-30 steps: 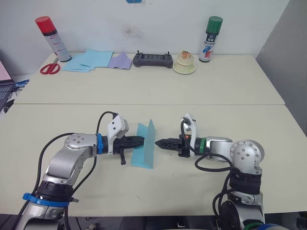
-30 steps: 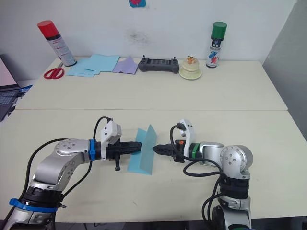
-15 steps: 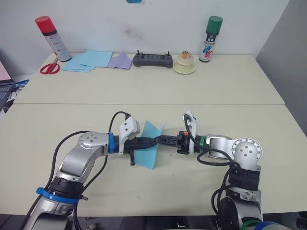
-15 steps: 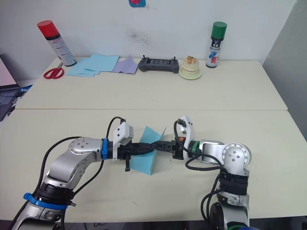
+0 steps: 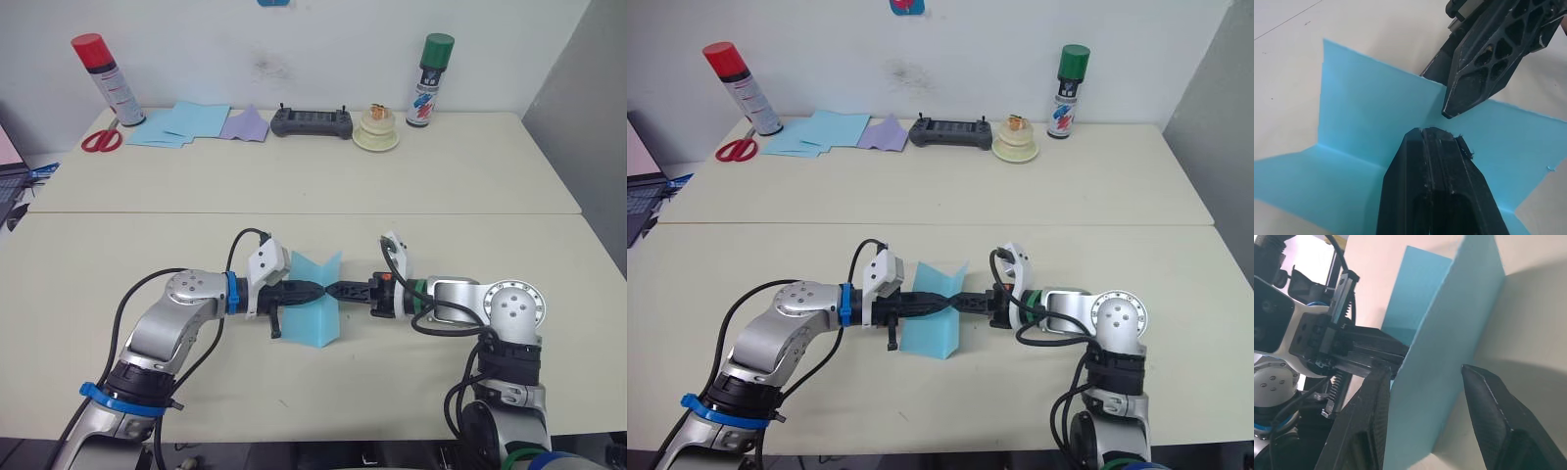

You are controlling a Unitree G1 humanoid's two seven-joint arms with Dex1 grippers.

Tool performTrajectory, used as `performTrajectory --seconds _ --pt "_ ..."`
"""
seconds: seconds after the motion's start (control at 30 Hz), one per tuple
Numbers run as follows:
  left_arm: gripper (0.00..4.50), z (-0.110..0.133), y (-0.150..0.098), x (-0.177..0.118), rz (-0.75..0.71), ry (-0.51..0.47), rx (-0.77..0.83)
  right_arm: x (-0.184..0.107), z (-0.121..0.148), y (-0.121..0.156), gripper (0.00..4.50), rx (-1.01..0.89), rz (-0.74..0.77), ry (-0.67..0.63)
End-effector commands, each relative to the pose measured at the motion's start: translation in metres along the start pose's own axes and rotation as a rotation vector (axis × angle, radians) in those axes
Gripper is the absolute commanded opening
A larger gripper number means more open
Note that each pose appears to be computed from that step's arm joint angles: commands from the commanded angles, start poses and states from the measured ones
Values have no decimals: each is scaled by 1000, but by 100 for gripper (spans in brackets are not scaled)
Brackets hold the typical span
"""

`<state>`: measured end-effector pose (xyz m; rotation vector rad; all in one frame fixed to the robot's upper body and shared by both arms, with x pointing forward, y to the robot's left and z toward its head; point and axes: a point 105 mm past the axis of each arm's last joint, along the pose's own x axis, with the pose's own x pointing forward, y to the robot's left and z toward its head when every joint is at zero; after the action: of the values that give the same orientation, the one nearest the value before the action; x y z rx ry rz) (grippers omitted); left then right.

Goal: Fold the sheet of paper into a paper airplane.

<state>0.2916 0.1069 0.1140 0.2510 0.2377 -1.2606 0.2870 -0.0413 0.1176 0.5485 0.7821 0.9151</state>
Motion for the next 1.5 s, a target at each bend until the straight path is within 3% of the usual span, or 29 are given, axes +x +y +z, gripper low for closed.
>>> performTrajectory --seconds 0.03,0.13,0.23,0.37,0.43,0.8,1.33,1.43,1.5 --pt "10 3 -7 -1 -25 21 59 -1 -4 1 234 -16 8 24" --pt "10 1 -7 -2 -24 31 58 -3 -5 1 234 -20 7 30" --pt "0 -1 -5 -5 -14 44 61 -5 -5 0 195 -20 10 31" --pt "0 -6 -2 -7 -6 65 69 -7 -6 -2 51 -13 9 30" --pt "0 -7 -2 -7 -7 68 69 -8 -6 -3 9 -11 9 31" --pt "0 -32 11 -23 52 169 65 -18 -17 -10 9 10 -13 30" --pt "0 -49 8 -19 55 213 71 -18 -23 -22 9 27 -86 53" --pt "0 -49 9 -19 58 212 72 -21 -21 -23 63 22 -85 50" --pt "0 -50 9 -18 60 214 79 -28 -16 -26 135 21 -89 31"
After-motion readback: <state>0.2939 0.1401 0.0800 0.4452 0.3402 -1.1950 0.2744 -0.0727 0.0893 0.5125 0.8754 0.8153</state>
